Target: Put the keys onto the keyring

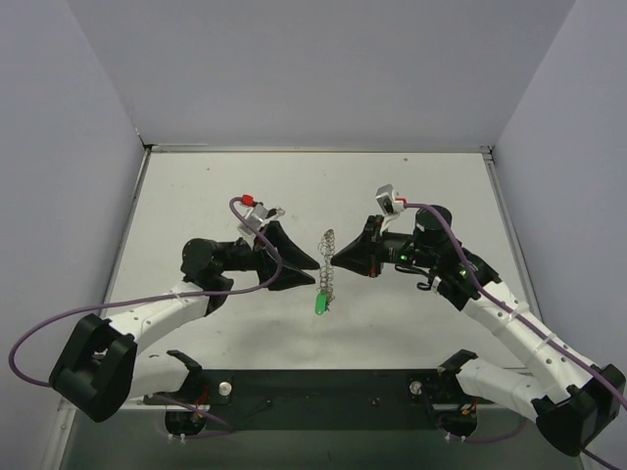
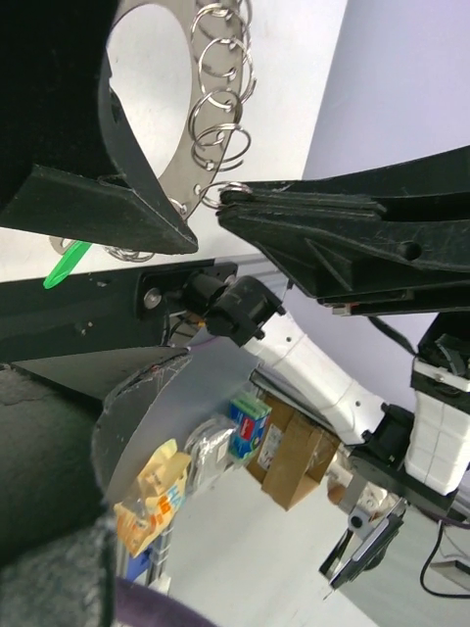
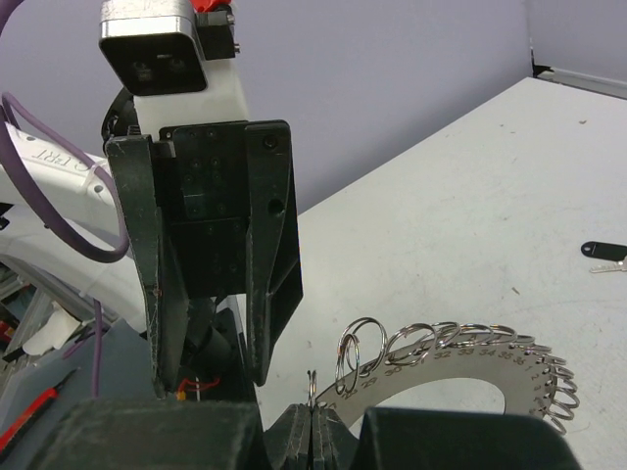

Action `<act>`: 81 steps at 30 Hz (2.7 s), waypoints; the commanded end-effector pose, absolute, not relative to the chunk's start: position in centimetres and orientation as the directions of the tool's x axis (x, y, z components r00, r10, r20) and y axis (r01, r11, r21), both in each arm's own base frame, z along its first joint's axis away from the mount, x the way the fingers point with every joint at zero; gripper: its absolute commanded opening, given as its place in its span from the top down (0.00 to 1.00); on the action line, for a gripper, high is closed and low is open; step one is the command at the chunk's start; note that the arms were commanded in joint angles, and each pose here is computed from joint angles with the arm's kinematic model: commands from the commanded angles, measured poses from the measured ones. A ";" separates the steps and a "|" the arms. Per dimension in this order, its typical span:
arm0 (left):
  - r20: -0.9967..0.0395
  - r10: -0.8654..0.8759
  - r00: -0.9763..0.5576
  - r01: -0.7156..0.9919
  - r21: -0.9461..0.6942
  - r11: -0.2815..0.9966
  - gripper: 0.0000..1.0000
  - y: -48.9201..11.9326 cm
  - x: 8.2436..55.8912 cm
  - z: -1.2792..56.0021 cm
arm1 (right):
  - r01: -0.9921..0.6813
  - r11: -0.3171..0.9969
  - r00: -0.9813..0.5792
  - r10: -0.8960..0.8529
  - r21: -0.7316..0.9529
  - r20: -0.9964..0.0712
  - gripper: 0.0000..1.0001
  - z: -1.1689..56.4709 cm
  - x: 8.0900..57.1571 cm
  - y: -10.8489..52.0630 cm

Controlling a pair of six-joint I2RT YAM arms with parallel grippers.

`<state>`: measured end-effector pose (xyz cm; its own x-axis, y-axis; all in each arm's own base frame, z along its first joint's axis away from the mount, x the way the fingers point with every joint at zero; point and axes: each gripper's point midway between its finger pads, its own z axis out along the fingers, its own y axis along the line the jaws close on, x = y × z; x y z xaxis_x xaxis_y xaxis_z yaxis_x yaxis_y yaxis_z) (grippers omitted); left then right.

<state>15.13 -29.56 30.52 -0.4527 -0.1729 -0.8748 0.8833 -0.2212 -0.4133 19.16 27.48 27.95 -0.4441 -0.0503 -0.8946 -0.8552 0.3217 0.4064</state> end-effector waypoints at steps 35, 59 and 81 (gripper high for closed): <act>-0.897 -0.239 -0.371 0.927 -0.373 -0.037 0.43 -29.8 18.5 31.3 | -0.901 0.236 -0.364 0.041 0.363 -0.930 1.00 31.7 18.8 28.4; -0.900 -0.265 -0.347 0.936 -0.348 -0.046 0.48 -29.6 17.9 32.4 | -0.894 0.255 -0.369 0.046 0.368 -0.928 1.00 31.2 18.9 28.4; -0.893 -0.259 -0.369 0.930 -0.355 -0.098 0.53 -30.8 17.5 32.2 | -0.890 0.242 -0.383 0.061 0.386 -0.922 1.00 31.0 18.8 28.7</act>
